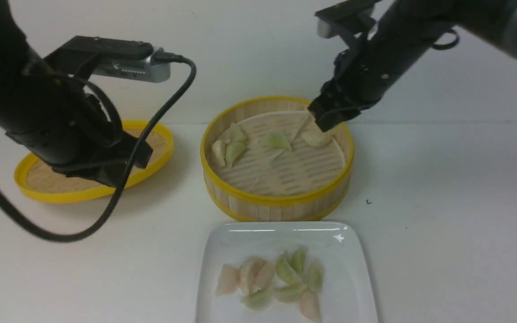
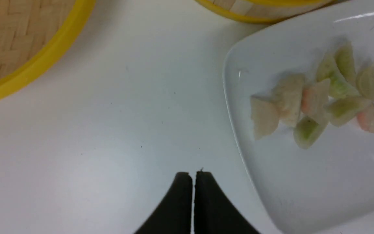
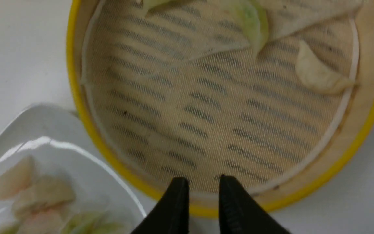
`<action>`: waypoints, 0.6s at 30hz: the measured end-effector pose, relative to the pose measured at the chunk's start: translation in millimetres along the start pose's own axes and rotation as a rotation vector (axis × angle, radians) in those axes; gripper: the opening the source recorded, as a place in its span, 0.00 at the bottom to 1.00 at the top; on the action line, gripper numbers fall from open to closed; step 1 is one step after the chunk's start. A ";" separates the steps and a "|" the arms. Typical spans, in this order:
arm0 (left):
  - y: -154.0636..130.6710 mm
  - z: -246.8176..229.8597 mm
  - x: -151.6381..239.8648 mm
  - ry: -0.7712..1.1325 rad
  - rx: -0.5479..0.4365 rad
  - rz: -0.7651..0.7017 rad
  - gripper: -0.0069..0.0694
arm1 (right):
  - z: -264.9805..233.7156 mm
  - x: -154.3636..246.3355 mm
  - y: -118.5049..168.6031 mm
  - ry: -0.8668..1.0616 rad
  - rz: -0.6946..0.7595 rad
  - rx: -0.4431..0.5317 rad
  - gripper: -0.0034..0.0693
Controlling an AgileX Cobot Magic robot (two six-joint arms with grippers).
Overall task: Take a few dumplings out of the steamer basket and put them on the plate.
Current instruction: Use the right arm to grab a dumpling from inside the steamer
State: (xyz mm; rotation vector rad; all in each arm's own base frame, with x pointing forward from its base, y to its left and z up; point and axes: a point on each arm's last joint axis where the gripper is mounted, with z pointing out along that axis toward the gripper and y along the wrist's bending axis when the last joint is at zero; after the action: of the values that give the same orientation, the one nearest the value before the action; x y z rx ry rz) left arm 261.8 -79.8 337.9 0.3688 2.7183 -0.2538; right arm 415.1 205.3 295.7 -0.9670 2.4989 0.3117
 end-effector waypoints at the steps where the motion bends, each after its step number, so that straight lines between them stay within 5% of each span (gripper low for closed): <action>1: -0.8 -1.5 5.7 -0.007 0.007 -0.008 0.08 | 13.1 -6.6 -0.3 -0.001 -0.012 0.000 0.31; 9: -0.6 11.1 35.4 0.033 0.027 -0.041 0.08 | 102.7 -28.6 -9.6 0.003 -0.078 0.064 0.61; 15: 2.2 21.7 45.4 0.083 0.013 -0.042 0.08 | 136.4 -25.5 -17.3 -0.022 -0.076 0.097 0.66; 18: 2.5 24.0 47.7 0.094 0.013 -0.044 0.08 | 148.0 -22.6 -19.5 -0.022 -0.070 0.104 0.60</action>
State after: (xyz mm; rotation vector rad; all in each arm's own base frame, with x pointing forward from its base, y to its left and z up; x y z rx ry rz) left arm 228.4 -72.4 296.8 0.3330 2.8204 -0.2726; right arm 490.5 257.2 175.6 -1.0000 2.4294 0.1672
